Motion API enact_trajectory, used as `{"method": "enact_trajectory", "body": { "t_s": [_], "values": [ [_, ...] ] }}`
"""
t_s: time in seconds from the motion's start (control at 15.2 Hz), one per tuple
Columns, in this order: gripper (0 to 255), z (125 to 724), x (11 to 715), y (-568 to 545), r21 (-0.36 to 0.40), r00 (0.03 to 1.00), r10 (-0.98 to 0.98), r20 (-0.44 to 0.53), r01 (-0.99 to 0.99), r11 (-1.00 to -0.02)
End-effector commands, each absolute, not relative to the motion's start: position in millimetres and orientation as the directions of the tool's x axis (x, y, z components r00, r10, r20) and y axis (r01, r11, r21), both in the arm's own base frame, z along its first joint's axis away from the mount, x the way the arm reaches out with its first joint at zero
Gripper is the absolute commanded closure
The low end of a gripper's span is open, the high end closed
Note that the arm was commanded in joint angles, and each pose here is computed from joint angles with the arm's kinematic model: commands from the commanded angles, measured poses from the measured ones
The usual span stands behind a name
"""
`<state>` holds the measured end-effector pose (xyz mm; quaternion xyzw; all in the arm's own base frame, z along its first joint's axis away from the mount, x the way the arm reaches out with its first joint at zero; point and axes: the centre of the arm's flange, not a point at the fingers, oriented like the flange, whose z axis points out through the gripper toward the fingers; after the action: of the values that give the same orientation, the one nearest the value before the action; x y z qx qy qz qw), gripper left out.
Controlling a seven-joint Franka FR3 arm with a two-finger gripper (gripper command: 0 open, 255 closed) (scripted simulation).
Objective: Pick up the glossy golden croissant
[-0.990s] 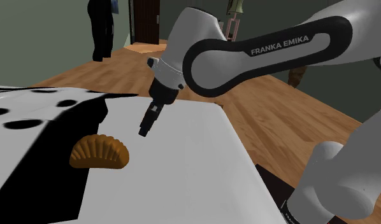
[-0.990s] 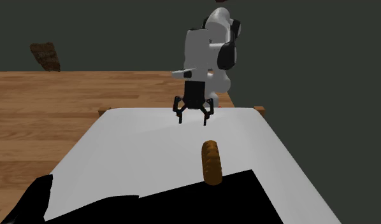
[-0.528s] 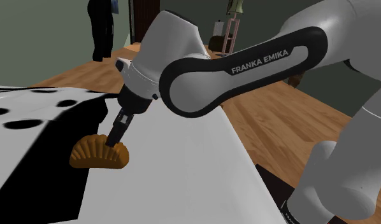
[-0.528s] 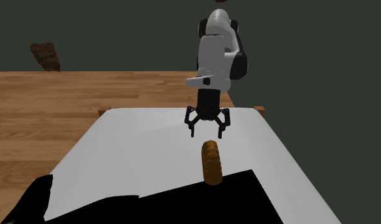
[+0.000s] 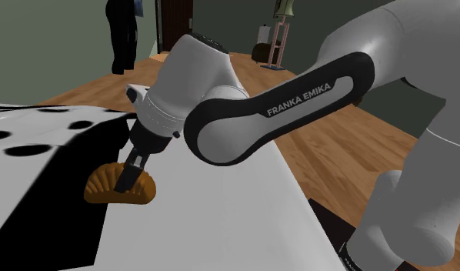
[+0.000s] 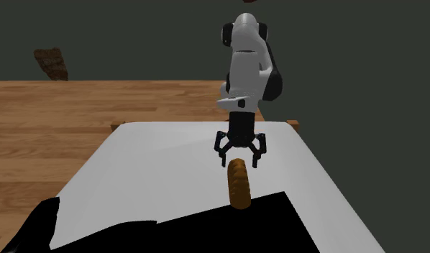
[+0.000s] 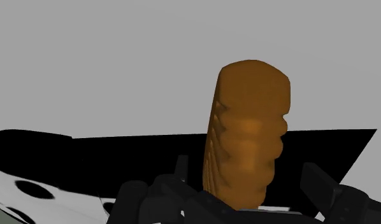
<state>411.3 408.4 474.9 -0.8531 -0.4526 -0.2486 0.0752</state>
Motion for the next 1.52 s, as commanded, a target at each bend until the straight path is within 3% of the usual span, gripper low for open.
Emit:
{"method": "enact_trajectory", "body": {
  "t_s": [0.0,0.13,0.2,0.79,1.45],
  "values": [
    [0,461.7,411.9,408.9,0.097,0.466,0.735,0.493,0.810,-0.579],
    [0,461.7,411.9,408.9,0.097,0.466,0.735,0.493,0.810,-0.579],
    [255,461.6,411.7,408.8,0.097,0.466,0.735,0.493,0.810,-0.579],
    [255,461.7,411.9,408.9,0.097,0.466,0.735,0.493,0.810,-0.579],
    [255,514.5,411.9,408.9,0.097,0.466,0.735,0.493,0.810,-0.579]
  ]
}}
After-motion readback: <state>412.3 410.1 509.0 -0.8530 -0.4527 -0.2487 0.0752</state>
